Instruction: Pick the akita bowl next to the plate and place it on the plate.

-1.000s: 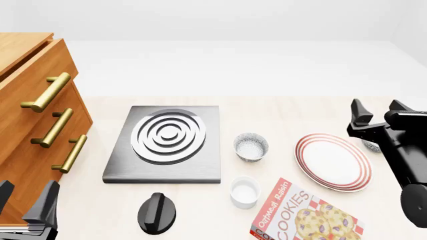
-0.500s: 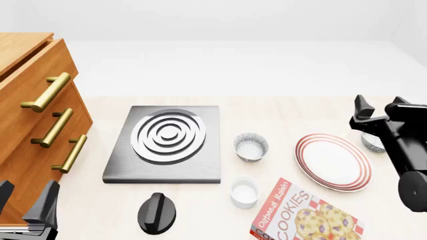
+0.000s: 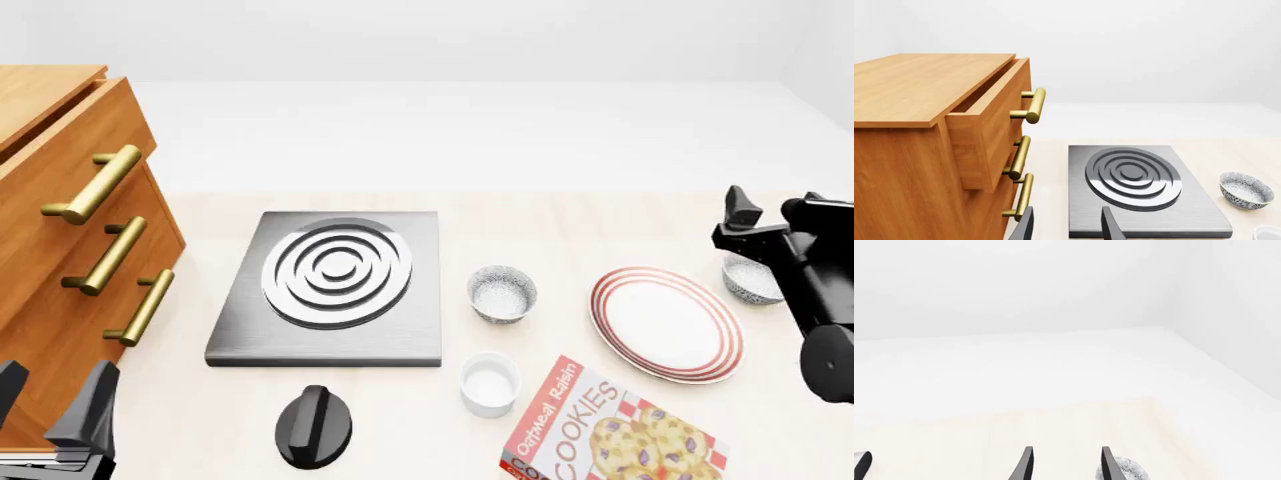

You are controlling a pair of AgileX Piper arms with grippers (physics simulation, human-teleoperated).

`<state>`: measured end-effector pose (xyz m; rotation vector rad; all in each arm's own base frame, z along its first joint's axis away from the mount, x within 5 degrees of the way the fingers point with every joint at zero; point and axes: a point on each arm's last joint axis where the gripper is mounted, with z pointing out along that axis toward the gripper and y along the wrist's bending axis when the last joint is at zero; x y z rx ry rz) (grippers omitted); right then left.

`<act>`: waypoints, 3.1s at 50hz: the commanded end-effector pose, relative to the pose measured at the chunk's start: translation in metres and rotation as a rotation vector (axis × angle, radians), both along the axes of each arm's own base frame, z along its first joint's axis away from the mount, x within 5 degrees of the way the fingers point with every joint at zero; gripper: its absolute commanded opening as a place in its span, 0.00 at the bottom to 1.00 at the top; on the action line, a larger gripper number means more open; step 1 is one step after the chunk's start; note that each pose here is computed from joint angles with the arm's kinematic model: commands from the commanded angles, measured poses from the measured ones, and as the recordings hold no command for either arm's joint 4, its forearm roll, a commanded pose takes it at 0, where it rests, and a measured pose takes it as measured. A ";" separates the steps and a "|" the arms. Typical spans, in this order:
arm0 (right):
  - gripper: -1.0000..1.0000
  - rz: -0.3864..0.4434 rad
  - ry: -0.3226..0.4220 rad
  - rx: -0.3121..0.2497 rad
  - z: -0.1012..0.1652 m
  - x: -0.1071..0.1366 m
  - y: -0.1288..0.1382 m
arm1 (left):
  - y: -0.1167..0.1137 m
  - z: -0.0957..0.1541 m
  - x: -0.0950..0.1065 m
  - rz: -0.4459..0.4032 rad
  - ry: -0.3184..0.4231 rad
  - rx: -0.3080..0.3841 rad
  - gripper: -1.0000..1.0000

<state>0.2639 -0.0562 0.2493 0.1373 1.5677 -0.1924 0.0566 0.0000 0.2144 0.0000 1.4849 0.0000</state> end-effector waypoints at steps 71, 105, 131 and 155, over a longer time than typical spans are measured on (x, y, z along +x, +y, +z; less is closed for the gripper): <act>1.00 -0.166 0.011 0.030 -0.001 0.002 -0.049 | 0.000 0.000 0.000 0.000 0.000 0.000 1.00; 1.00 -0.214 0.026 0.043 -0.009 0.006 -0.065 | 0.000 0.000 0.000 0.000 0.000 0.000 1.00; 1.00 -0.238 0.033 0.049 -0.014 0.006 -0.073 | 0.000 0.000 0.000 0.000 0.000 0.000 1.00; 1.00 -0.261 0.040 0.057 -0.017 0.004 -0.080 | 0.000 0.000 0.000 0.000 0.000 0.000 1.00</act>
